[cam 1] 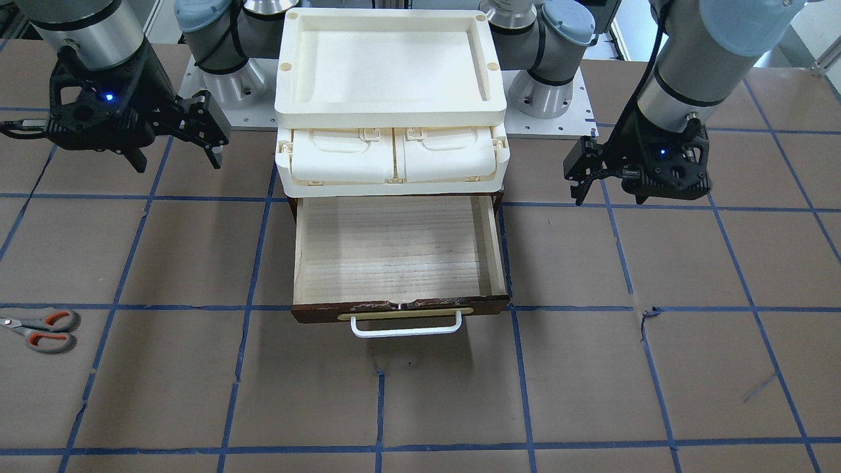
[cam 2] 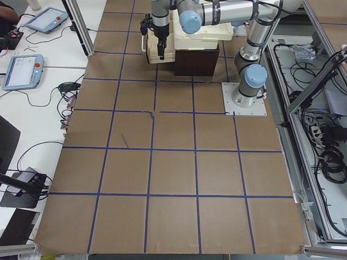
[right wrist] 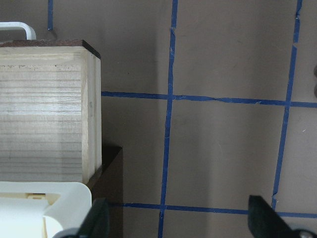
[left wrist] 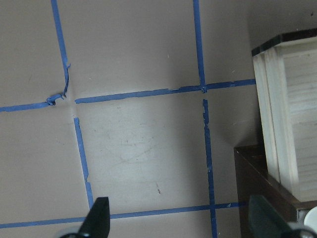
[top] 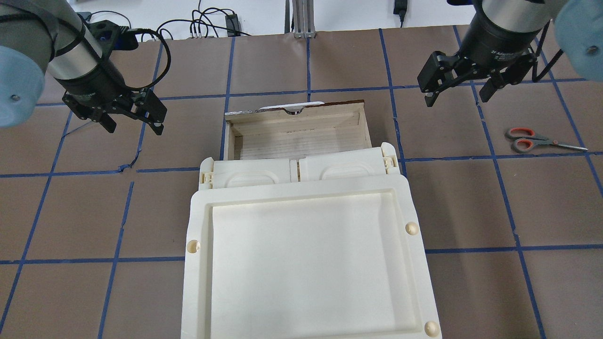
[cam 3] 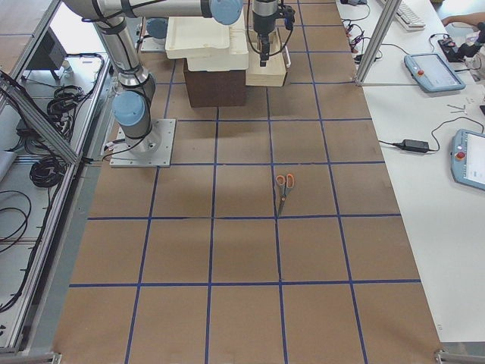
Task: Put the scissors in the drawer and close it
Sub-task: 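Move the right gripper over the grey-and-orange scissors on the table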
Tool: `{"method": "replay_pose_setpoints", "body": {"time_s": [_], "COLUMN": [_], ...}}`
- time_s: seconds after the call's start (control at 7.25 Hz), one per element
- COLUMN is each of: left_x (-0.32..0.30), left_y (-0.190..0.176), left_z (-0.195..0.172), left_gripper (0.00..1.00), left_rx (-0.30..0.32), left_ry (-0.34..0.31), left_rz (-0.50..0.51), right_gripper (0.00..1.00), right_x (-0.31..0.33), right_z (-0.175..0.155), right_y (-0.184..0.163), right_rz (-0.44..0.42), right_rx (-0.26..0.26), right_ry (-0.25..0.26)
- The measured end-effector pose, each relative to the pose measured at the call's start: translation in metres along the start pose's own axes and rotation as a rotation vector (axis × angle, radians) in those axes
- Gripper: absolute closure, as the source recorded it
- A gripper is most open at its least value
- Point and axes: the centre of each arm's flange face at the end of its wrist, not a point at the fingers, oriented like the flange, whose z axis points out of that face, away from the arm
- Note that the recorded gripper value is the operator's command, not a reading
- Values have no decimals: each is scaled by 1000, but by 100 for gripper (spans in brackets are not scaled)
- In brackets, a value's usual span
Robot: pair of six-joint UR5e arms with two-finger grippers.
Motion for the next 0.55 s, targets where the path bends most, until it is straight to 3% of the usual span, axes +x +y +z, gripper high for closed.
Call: {"method": "replay_pose_setpoints", "body": {"time_s": [0.28,0.55], "left_x": [0,0], "left_y": [0,0], "left_z": [0,0], "left_gripper": [0,0], "left_rx": [0,1], "left_ry": [-1,-1], "left_rz": [0,0], "right_gripper": [1,1], "right_x": [11,86], "right_z": [8,29], "right_y": [-5,-22], "right_rz": [-46,-213], "right_rx": [-14,-53], "right_ry": [-3,-19]}}
